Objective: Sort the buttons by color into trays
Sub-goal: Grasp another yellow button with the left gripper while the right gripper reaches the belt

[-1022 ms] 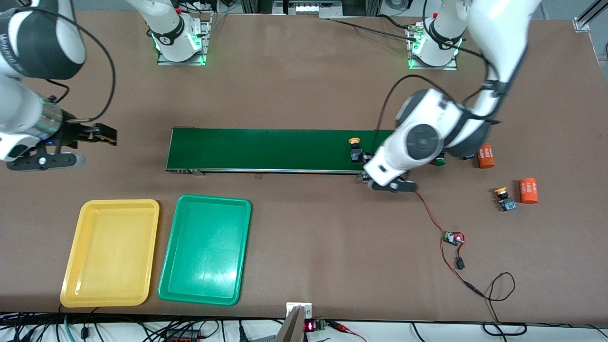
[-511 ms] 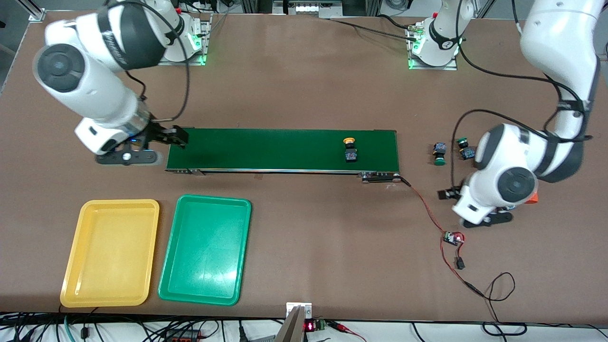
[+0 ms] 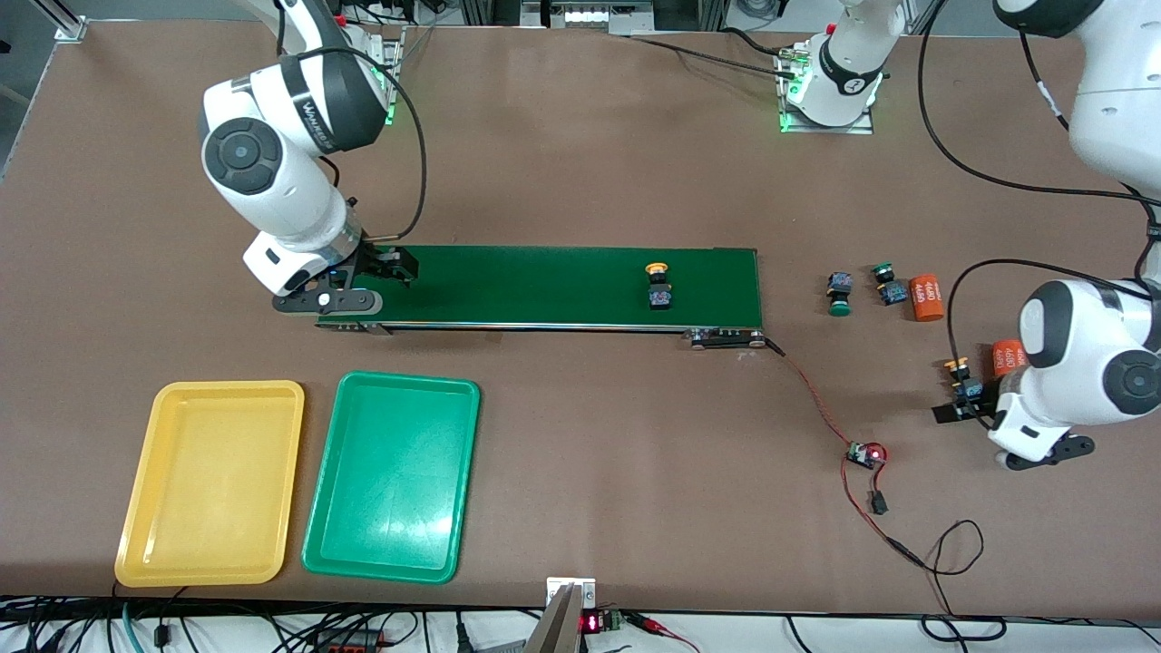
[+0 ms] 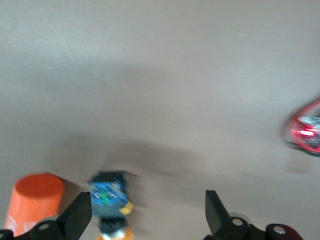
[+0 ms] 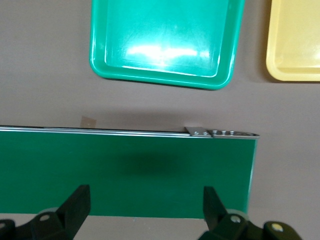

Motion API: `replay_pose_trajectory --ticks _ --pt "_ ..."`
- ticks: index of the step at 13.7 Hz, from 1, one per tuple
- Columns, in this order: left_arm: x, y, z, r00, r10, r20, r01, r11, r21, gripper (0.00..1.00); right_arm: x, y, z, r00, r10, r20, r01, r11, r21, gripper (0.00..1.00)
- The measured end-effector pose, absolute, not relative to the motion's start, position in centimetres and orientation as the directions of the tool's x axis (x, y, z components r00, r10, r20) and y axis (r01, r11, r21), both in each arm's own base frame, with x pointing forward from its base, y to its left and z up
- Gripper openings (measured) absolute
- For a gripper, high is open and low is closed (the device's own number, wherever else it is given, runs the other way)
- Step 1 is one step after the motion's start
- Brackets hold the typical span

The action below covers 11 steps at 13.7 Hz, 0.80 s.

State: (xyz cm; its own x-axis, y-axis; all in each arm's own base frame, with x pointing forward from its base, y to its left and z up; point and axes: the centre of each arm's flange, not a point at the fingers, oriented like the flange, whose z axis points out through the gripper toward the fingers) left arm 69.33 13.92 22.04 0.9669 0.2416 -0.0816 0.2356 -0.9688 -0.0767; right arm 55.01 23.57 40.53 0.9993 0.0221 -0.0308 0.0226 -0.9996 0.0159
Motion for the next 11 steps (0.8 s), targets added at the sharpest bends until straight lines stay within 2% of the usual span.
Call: replay_pose_trajectory --ticks 4,5,6,7,11 --pt "67.7 17.4 18.1 0.970 0.222 -0.102 0.218 -0.975 -0.046 1.00 54.2 22.3 39.7 1.000 0.005 -0.024 0.005 -1.000 0.016 1.00" --pt "67.4 17.5 17.8 0.968 0.223 -0.111 0.220 -0.975 -0.045 0.94 53.8 21.4 39.8 1.000 -0.005 -0.013 -0.005 -1.000 0.012 1.00" --pt "67.0 17.6 17.3 0.967 0.226 -0.122 0.222 -0.974 -0.045 0.93 53.2 20.5 39.9 1.000 -0.015 0.007 -0.015 -1.000 0.005 1.00" --pt "66.7 17.7 16.9 0.965 0.227 -0.132 0.223 -0.974 -0.044 0.86 52.3 19.9 39.9 0.999 -0.019 0.026 -0.019 -1.000 -0.002 1.00" --pt "66.1 16.9 17.2 0.957 0.222 -0.185 0.217 -0.975 -0.046 0.42 48.1 21.5 40.3 0.997 -0.023 0.070 -0.022 -1.000 -0.008 1.00"
